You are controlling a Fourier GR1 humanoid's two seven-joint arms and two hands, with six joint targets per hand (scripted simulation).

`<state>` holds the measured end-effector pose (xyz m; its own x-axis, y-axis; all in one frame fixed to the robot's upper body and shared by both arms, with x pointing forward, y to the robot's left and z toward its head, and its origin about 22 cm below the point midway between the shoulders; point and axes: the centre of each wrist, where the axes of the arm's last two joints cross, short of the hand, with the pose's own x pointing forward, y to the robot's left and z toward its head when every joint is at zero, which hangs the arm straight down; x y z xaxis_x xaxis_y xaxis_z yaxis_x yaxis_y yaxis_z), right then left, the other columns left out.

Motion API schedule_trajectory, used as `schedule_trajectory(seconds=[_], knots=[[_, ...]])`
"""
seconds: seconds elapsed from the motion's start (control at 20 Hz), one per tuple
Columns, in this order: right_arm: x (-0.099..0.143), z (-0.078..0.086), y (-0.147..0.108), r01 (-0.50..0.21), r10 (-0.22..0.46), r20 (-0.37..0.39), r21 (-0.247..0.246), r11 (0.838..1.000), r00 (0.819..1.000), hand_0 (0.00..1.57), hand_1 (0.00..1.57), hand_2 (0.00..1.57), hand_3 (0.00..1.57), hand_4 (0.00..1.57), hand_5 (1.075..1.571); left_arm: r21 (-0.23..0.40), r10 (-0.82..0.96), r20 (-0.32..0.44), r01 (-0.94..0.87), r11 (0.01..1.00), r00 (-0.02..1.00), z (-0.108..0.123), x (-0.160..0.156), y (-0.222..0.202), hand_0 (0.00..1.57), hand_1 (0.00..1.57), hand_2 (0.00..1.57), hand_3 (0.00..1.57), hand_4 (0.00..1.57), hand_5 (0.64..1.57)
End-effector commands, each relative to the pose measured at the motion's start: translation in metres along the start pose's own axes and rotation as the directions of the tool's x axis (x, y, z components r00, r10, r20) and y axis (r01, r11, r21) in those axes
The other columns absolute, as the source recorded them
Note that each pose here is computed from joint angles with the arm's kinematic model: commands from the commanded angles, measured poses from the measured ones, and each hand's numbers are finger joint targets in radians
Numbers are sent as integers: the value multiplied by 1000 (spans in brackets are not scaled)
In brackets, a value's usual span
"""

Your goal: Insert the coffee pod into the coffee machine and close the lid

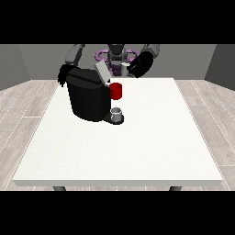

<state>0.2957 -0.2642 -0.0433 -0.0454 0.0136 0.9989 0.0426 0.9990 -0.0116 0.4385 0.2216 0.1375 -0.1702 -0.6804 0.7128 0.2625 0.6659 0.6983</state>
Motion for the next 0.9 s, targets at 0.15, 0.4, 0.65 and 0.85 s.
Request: schedule_trajectory(seconds=[0.15,0.4,0.65,0.85], knots=[[30,-16,-1,15,-27,118,98,995,993,0,0,0,0,21,1571,154,3,-13,-1,988,1000,5,1,58,1454,1454,1467,1359,653,1571],[37,-32,8,1,-18,144,111,994,989,0,0,0,0,0,1571,183,20,39,-27,983,999,-6,36,67,1391,1391,1439,1409,605,1571],[15,-24,15,9,-39,167,177,984,985,0,0,0,0,183,1571,221,48,36,-55,974,998,-13,62,68,1454,1454,1477,1395,596,1571],[18,-29,-8,13,-44,196,156,988,980,0,0,0,0,286,1571,203,49,70,-63,977,996,-7,58,86,1451,1451,1483,1390,609,1571]])
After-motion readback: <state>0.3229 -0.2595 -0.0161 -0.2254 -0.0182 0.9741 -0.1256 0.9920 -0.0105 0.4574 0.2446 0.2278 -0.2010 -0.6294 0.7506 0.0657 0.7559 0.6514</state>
